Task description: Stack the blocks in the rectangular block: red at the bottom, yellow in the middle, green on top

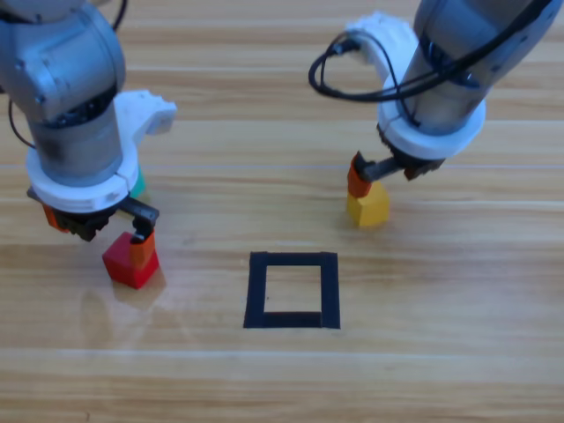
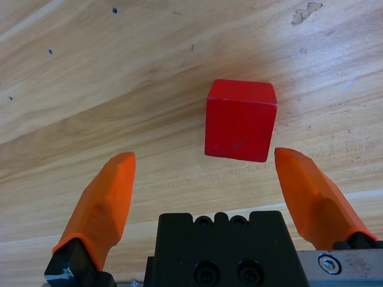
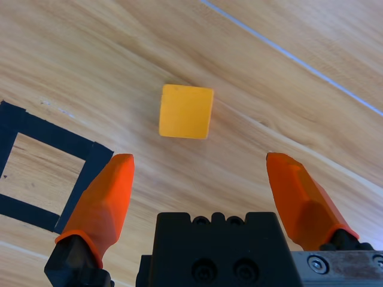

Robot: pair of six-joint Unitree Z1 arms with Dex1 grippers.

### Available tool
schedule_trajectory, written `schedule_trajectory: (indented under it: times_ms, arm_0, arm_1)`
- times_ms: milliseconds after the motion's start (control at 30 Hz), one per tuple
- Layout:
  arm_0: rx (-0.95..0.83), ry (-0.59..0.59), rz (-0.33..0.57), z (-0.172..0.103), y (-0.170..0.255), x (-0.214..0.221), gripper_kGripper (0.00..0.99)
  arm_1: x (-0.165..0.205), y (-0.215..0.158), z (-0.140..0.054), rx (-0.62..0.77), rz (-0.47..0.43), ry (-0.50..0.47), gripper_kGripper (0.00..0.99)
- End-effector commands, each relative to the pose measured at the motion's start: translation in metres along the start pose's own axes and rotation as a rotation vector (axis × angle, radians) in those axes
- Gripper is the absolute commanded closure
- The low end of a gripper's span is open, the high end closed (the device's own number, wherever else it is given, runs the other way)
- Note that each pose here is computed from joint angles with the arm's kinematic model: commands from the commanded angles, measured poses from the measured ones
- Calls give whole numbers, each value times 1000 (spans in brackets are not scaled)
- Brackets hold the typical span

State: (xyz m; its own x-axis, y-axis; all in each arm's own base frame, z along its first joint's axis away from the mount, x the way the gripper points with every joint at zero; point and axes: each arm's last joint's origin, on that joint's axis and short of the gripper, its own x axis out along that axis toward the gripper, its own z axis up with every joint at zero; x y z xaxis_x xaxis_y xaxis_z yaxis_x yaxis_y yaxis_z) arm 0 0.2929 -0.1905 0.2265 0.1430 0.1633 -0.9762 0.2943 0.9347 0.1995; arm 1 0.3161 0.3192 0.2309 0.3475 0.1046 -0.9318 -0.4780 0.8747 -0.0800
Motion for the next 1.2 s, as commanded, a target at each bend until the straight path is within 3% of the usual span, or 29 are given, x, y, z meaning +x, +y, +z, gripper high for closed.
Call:
schedule_trajectory:
  times_ms: [33,467,767,933,1067,1133,1200]
  arm_0:
    - [-2,46,-18,1,-7,18,0]
    - [-32,19,-145,-8,-5,30,0]
    - [-62,-4,-152,-8,2,39,0]
    - [-77,-25,-151,-6,5,42,0]
    - [-79,-25,-154,-4,4,45,1]
    - [-79,-24,-157,-4,3,45,1]
    - [-80,-23,-160,-2,3,46,1]
  arm_1:
    - [29,14,-1,-4,24,74,16]
    - [67,5,9,21,32,143,53]
    - [102,-7,14,52,38,202,73]
    - [117,-15,17,74,34,240,131]
    - [123,-18,17,77,31,262,294]
    - [122,-17,16,73,28,269,476]
    - [122,-17,15,70,27,276,599]
